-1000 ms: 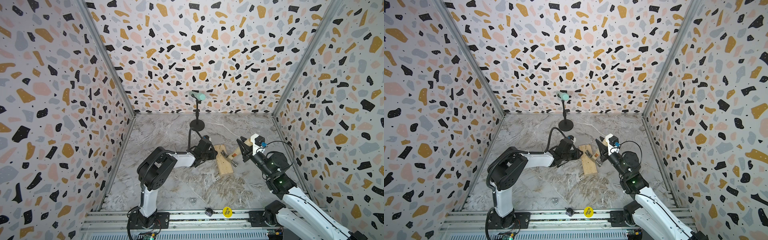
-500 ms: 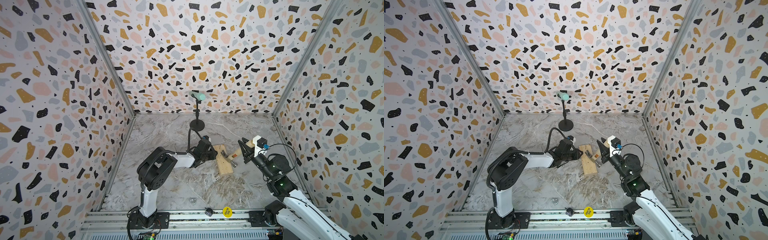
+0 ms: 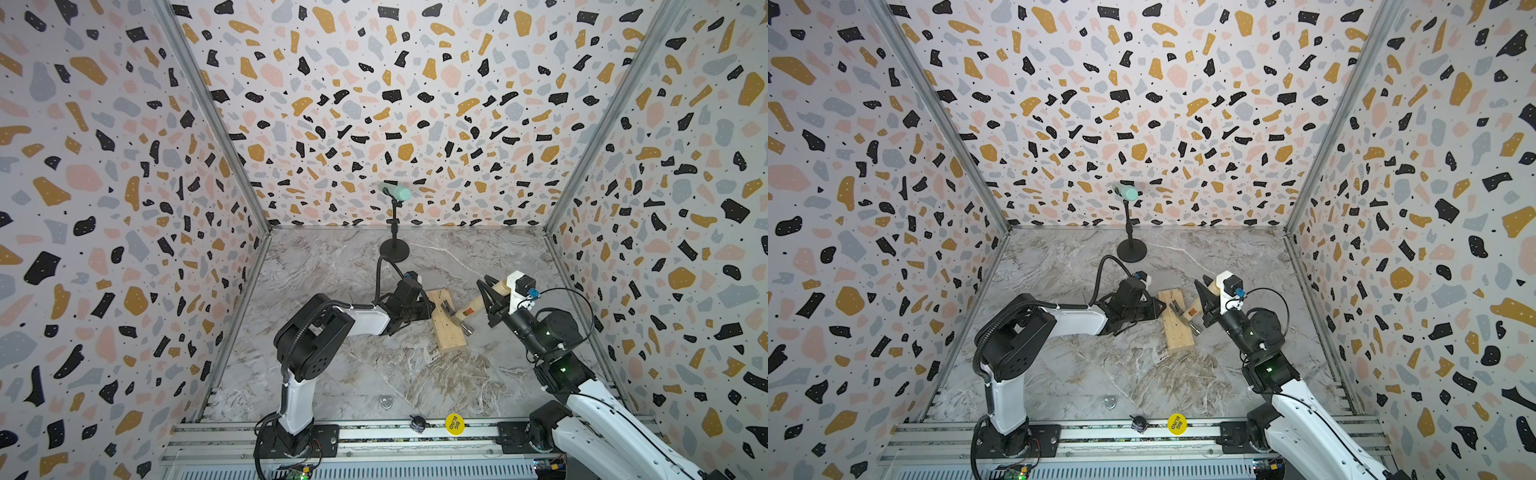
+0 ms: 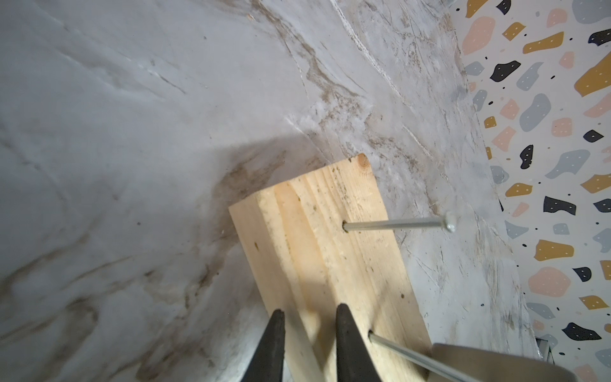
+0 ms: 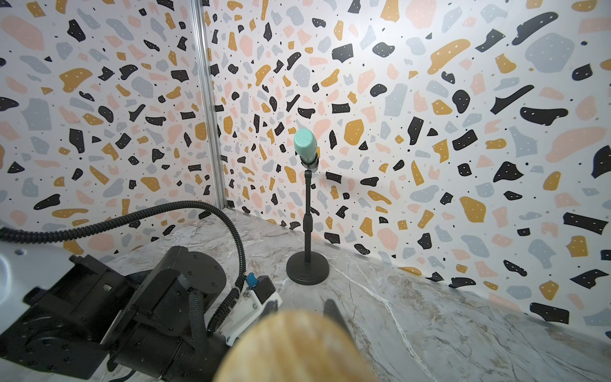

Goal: Use a claw hammer to pull out a nail
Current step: Remove the nail from the mounting plate.

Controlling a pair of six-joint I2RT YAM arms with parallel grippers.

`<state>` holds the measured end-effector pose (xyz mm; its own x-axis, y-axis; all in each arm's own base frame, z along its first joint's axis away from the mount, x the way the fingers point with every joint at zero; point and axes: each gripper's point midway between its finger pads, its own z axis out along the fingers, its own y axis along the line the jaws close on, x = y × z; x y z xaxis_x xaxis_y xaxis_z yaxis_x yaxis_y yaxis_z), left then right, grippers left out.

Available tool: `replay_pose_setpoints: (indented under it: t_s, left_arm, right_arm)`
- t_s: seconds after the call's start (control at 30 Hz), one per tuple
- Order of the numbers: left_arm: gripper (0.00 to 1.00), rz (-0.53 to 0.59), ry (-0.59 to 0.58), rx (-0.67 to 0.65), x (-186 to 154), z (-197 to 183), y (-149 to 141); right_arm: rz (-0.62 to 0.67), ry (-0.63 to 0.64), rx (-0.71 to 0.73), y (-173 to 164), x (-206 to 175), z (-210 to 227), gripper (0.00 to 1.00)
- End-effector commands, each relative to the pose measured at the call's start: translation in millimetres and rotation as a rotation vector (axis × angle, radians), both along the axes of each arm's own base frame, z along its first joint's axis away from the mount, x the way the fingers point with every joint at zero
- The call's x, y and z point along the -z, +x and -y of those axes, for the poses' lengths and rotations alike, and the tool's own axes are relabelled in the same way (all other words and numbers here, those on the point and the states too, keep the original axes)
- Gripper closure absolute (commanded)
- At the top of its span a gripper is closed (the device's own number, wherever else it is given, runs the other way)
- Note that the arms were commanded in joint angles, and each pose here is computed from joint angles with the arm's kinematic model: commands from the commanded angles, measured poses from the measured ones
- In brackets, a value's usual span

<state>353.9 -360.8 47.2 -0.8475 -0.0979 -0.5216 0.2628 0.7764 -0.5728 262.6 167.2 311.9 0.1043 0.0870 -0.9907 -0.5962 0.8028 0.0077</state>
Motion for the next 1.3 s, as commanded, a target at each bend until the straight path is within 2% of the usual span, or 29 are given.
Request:
replay_pose_setpoints:
  t_s: [0.0,0.87,1.27]
  left_arm:
    - [0.78,-0.199,0.197,0.007,68.7,-36.8,-38.6]
    - [0.78,-0.211,0.193,0.009,72.2,-34.2,-38.4]
    - [0.78,-0.211,0.185,0.011,71.2,-33.0,-38.7]
  right_arm:
    - [-0.129,0.02,-0.032,-2.4,31.5,-4.8,1.0]
    - [-0.031,0.153,0.066,-14.8,16.0,31.5,1.0]
    - [0.055,0.206,0.077,-24.8,-17.2,40.6,1.0]
